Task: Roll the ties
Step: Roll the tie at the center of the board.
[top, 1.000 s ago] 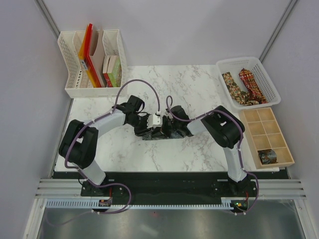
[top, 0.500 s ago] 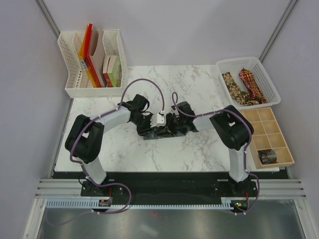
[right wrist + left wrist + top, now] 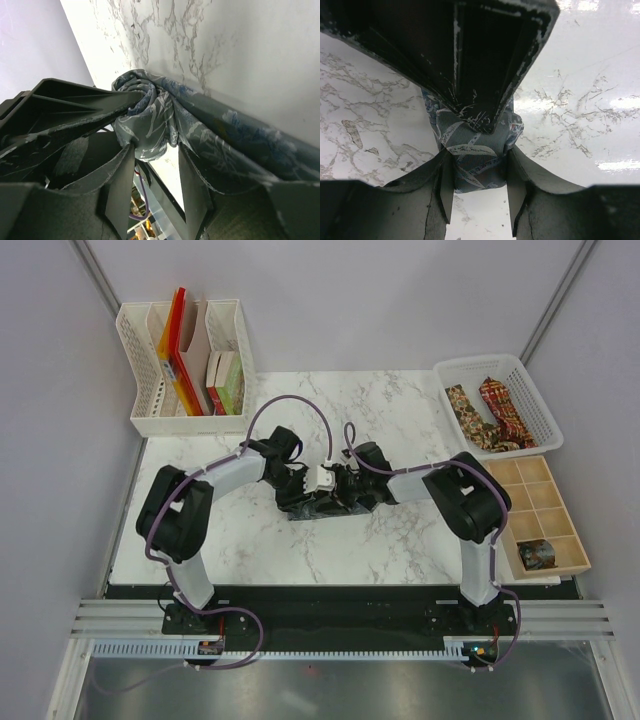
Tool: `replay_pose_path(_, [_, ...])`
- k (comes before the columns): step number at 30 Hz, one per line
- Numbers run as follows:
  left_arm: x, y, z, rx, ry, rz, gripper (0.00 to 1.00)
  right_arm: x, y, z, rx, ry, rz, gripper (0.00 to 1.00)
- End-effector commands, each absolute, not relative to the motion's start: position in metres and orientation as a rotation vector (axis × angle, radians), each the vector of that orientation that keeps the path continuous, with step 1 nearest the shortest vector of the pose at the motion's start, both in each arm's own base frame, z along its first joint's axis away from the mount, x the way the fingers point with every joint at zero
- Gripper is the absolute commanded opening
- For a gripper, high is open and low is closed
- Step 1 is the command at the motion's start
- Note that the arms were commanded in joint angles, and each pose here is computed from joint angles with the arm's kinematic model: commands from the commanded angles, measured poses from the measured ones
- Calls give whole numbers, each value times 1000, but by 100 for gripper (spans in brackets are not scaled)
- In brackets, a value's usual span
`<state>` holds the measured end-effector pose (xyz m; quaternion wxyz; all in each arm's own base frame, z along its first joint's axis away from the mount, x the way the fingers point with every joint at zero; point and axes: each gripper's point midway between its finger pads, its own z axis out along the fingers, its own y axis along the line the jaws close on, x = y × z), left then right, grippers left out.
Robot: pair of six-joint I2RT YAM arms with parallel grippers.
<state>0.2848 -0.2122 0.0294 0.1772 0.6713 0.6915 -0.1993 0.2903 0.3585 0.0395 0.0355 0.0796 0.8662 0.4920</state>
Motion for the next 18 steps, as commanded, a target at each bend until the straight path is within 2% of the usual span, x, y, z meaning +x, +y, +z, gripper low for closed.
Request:
replay_pose_path(1, [263,-191,-12,1994,2102,-550,32,302,372,45,206,2590,1554,47])
replay_pose_path(4, [264,-191,-11,1996,2098,-551,32,300,377,45,203,2579,1581,45])
replay_pose_path(7, [264,-192,-10,1993,2097,-557,33,298,380,42,221,2583,1596,38])
replay_pose_path(9, [264,-192,-10,1990,2097,-563,34,298,380,38,230,2589,1610,30])
replay_pose_path(10, [264,-192,-9,1992,2095,-563,34,296,379,35,235,2595,1603,19])
replay_pose_path(12, [264,-191,-9,1988,2098,-568,36,296,377,34,240,2594,1595,9])
replay_pose_path(13, [265,-191,-7,1987,2092,-567,37,296,374,30,260,2610,1581,1])
replay_pose_path(18, [267,-194,4,1956,2069,-593,50,300,356,8,266,2666,1450,0])
